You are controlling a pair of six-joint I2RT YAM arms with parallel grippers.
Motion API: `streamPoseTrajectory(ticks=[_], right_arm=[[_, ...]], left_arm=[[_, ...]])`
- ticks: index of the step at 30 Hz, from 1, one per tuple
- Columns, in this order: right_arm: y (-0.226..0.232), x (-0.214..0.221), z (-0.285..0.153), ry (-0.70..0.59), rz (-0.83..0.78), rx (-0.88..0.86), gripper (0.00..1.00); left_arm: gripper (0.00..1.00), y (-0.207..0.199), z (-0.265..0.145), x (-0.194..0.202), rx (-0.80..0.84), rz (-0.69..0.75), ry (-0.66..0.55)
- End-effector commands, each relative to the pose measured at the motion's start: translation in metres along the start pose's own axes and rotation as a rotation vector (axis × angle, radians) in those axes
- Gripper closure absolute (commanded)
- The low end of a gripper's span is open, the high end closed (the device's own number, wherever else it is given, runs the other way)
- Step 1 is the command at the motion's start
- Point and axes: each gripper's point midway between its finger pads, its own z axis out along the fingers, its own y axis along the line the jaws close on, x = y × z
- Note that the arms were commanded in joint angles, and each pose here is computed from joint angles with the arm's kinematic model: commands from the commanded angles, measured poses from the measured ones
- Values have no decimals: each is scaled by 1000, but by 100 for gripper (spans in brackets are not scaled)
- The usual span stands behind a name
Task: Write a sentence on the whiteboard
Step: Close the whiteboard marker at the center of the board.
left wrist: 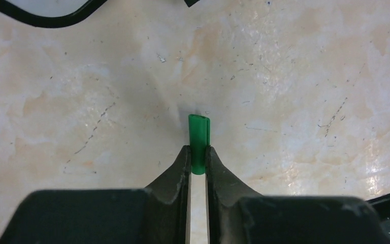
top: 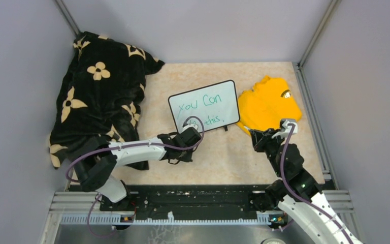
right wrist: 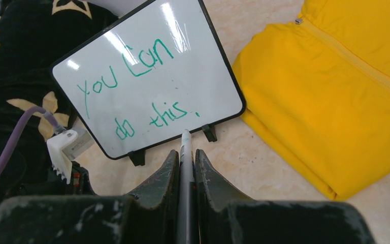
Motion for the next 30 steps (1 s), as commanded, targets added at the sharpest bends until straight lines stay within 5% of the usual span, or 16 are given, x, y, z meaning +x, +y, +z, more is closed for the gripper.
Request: streamPoseTrajectory(ticks=[1,12,21,30], right_arm=[[3,-13,0,-53,22,-10,100],[2,-16,-2,-61,22,-6,100],[2,-15,-2,-65,20,-10,100],[2,-15,-2,-64,16,-11,100]], left_arm=[[80,-1,-14,2,22,-108,0],[36,4,-21,-10,-2,-3,-4],[40,-21,-31,-19,155,319,109],[45,-16,-14,-9,123,433,206]])
